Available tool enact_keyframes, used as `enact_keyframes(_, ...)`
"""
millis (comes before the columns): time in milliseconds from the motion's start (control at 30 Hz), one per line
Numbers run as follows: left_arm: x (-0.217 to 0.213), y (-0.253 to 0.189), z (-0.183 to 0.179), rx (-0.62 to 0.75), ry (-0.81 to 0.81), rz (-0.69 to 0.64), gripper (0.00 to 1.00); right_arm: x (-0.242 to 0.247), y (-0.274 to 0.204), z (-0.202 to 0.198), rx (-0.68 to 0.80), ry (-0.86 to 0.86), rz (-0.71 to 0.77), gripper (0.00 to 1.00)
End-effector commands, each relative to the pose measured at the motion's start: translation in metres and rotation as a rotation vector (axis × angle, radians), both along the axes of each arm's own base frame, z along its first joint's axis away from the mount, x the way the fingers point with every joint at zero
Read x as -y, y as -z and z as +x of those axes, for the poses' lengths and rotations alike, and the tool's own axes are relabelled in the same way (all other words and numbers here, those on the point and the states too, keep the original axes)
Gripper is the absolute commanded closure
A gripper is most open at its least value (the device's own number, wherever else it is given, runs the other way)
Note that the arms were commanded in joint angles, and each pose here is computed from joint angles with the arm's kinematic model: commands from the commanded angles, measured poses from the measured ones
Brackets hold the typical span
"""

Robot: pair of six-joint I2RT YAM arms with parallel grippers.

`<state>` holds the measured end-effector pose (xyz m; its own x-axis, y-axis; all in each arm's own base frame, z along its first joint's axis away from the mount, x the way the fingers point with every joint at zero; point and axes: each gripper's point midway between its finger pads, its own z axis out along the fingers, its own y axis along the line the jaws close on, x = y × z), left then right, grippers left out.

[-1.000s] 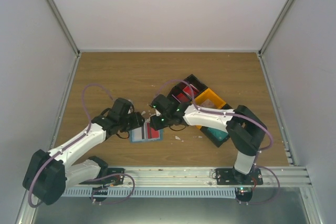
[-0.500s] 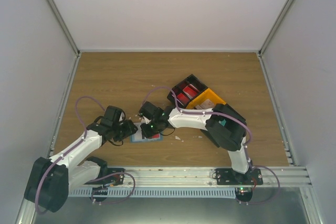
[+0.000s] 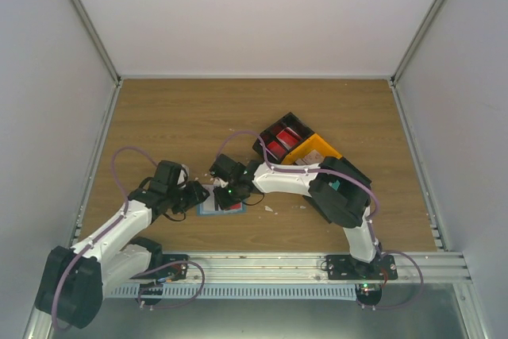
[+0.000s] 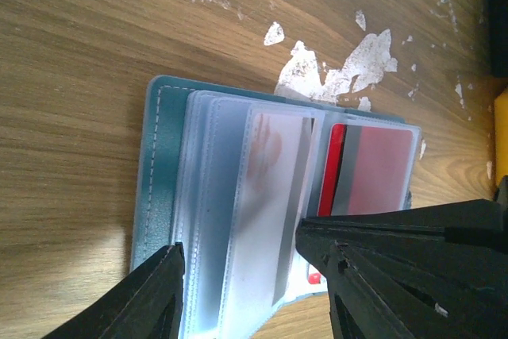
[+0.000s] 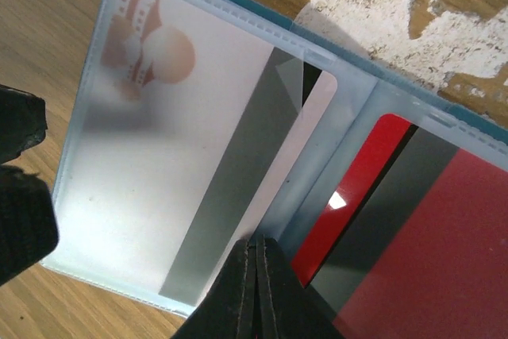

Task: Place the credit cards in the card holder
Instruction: Turn over the card slot in the card holder.

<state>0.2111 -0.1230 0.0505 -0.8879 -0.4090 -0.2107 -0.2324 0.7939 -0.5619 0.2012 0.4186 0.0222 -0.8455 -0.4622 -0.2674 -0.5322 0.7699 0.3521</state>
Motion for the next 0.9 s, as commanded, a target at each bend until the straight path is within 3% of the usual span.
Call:
enact_keyframes(0,0.008,-0.012,0.008,0.053,0.026,-0.063,0.49,0.016,0.019,-0.002,-0.011,0.02,-0.096,1.0)
enact_keyframes(533,0.007,-0.004,0.006,0.034,0.02,-0.087,0.55,0.026,0.02,0.001,-0.033,0.038,-0.059,1.0)
enact_keyframes(867,0.013,-0.005,0.006,0.038,0.045,-0.11,0.66,0.027,0.018,0.002,-0.048,0.04,-0.034,0.99)
